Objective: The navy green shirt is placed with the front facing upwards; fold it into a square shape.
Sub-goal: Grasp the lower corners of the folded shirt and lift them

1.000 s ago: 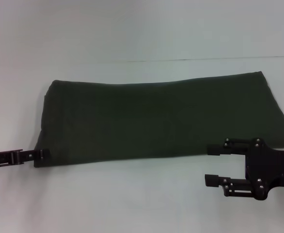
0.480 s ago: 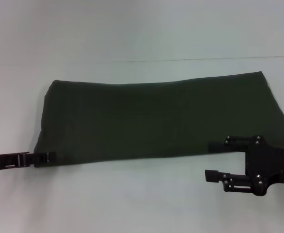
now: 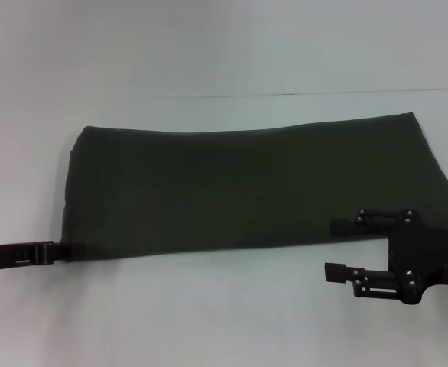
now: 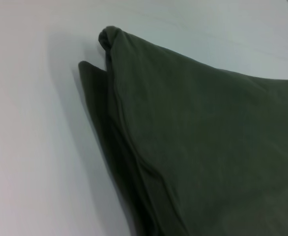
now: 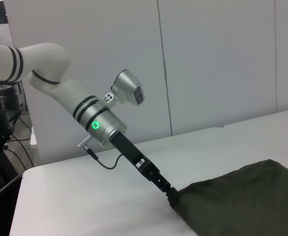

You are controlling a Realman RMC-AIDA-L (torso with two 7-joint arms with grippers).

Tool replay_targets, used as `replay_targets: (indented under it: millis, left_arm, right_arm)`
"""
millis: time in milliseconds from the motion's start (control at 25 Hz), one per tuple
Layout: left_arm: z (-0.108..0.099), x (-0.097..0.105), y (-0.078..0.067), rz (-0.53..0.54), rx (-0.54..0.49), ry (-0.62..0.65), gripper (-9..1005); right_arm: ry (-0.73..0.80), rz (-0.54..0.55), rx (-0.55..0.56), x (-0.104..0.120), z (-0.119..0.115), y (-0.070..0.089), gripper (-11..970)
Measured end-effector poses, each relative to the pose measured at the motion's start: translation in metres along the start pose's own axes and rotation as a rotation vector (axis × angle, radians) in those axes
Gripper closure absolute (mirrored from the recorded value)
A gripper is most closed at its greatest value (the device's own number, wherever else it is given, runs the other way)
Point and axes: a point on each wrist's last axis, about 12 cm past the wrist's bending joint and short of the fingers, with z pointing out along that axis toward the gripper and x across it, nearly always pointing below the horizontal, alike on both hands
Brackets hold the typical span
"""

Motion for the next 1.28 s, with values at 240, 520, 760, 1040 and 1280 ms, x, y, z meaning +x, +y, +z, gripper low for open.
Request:
replay_targets:
  millis: [240,520,760,1040,1280]
  left_arm:
    - [-0.001,-0.001,0.003,-0.008,-0.022,-0.015,619]
    - [-0.001,0.0,0.005,0.0,-0.044,-0.002,894]
    - [-0.004,-0.001,0.006,-0.001,-0.043,-0.003,973]
    - [-0.007,-0.007,0.002,0.011,-0.011,-0.004,980]
    - [-0.007,-0.012,-0.003,0.015,0.026,-0.028,982]
  right_arm:
    - [-0.001,0.007,0.0,0.0,0.0,0.0,255]
    - [-0.003,0.012,-0.001,-0.001,0.0,0.0,255]
    - [-0.013,0.017,0.035,0.0,-0.007,-0.002,255]
    - [-0.057,0.118,0.275,0.012,-0.043,-0.011,255]
    - [-0.006,0.32,0.553,0.038,-0.07,-0.025,256]
